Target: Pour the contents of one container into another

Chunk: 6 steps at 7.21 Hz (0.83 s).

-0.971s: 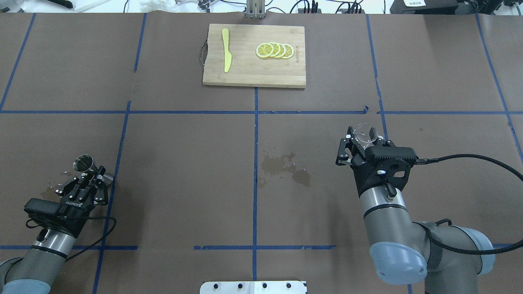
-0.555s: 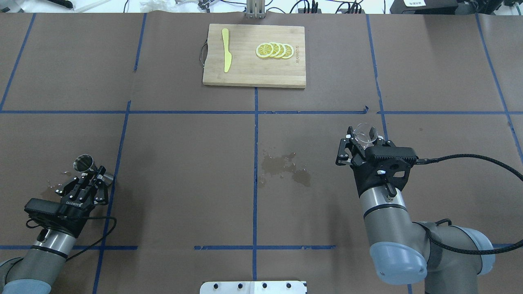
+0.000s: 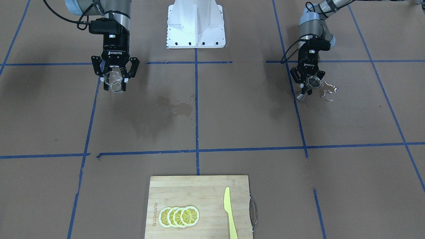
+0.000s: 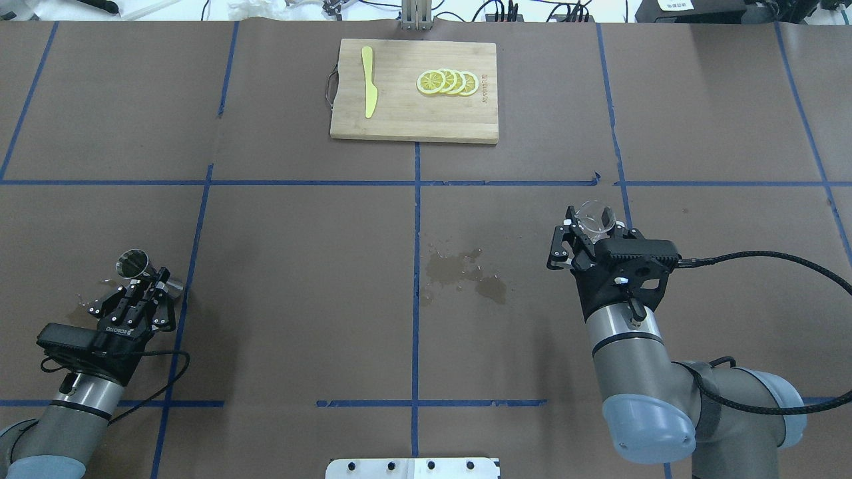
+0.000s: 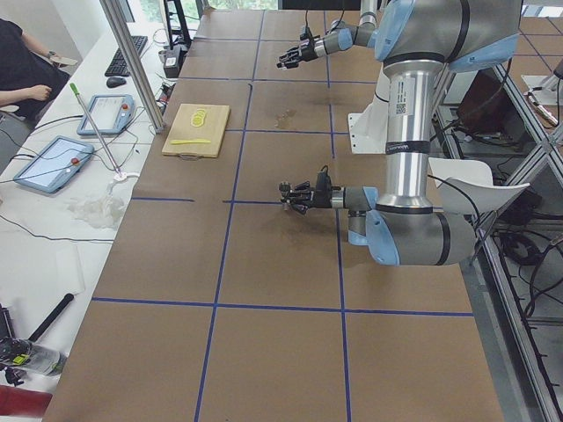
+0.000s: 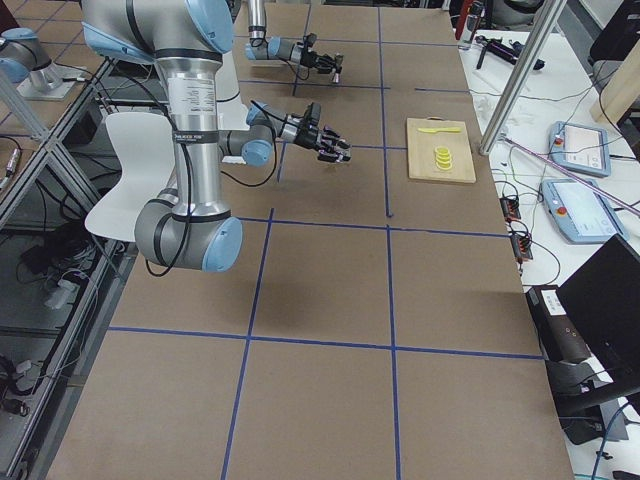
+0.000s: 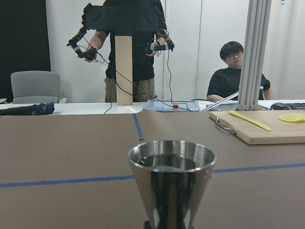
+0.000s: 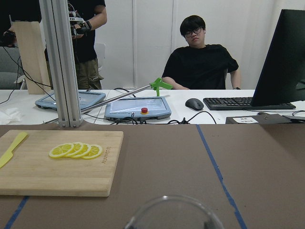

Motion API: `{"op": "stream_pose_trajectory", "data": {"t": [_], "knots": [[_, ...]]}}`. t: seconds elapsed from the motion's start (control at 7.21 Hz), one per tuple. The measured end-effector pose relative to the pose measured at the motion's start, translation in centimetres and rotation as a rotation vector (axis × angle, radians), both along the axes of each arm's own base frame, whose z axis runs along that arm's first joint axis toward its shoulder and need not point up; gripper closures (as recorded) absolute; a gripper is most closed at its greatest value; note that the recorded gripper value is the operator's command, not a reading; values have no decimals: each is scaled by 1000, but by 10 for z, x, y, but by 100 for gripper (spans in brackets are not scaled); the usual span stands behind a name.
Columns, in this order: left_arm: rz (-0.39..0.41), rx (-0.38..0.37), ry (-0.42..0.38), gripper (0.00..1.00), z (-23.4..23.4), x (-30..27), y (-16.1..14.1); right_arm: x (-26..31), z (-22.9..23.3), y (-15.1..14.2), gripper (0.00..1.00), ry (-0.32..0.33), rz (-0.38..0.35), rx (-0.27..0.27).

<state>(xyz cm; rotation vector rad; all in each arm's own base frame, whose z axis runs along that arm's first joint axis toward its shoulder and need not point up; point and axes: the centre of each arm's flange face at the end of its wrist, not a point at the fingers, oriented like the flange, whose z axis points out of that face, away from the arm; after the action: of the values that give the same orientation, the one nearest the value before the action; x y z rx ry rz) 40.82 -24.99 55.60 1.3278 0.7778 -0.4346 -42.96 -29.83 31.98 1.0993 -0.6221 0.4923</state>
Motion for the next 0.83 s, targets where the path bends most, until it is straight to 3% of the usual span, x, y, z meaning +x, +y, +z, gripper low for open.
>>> {"op": "stream_pose_trajectory", "data": {"t": [0.83], "knots": [[-34, 5, -12, 82, 4, -1, 0, 0, 0, 0, 100, 0, 1, 1]]}}
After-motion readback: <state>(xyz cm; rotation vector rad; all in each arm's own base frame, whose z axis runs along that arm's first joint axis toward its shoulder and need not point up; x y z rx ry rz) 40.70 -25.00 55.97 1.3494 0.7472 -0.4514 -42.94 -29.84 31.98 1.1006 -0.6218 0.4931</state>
